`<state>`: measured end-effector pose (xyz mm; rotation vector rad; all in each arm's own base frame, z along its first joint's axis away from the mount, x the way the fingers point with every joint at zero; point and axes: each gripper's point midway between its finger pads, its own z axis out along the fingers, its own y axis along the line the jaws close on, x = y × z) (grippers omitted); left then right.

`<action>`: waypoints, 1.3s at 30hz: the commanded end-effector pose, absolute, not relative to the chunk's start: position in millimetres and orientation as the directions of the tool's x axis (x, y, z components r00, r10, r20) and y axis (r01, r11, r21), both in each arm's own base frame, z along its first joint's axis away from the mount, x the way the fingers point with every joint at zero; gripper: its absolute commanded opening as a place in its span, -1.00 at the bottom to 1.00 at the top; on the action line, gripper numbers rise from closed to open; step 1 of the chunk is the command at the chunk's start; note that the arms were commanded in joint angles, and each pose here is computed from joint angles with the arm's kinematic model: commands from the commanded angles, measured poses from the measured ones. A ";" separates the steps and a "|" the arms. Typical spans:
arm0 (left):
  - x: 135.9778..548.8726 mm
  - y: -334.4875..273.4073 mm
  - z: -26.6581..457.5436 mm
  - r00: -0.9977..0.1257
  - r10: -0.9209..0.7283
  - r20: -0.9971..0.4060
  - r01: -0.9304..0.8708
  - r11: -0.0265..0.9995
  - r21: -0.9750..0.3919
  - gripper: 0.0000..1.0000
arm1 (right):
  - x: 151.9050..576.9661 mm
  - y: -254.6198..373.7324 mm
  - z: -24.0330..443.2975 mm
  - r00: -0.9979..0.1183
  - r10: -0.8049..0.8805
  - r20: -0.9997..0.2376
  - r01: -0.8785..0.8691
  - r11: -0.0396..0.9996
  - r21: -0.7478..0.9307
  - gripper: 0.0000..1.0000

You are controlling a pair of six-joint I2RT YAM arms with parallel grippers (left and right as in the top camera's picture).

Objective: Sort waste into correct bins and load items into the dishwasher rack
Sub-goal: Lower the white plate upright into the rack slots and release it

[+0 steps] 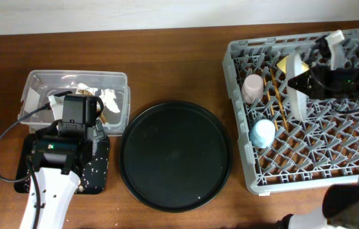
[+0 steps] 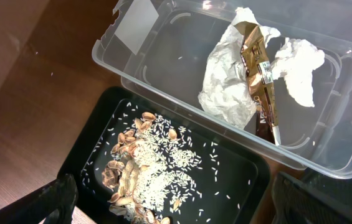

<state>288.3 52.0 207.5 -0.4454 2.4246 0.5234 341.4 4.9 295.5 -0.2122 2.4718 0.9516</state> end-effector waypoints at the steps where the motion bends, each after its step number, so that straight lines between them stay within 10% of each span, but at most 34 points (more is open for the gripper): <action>1: 288.0 52.6 207.6 -0.759 -0.183 -0.625 -0.426 0.866 0.264 0.98 | 347.8 13.8 289.3 -0.841 -0.025 -0.541 -0.430 0.637 0.639 -0.92; 13: 288.0 52.6 207.6 -0.759 -0.183 -0.625 -0.426 0.866 0.264 0.98 | 363.8 2.8 221.3 -0.925 -0.061 -0.376 -0.334 0.602 0.725 -0.83; 21: 288.0 52.6 207.6 -0.759 -0.183 -0.625 -0.426 0.866 0.264 0.99 | 364.4 -9.5 218.4 -0.947 0.005 -0.320 -0.249 0.616 0.748 0.97; 31: 288.0 52.6 207.6 -0.759 -0.183 -0.625 -0.426 0.866 0.264 0.98 | 358.9 -70.5 232.3 -0.959 0.227 -0.172 0.113 0.857 0.502 0.97; 39: 288.0 52.6 207.6 -0.759 -0.183 -0.625 -0.426 0.866 0.264 0.98 | 335.7 -85.5 302.3 -0.869 0.304 -0.390 0.179 0.928 0.326 0.97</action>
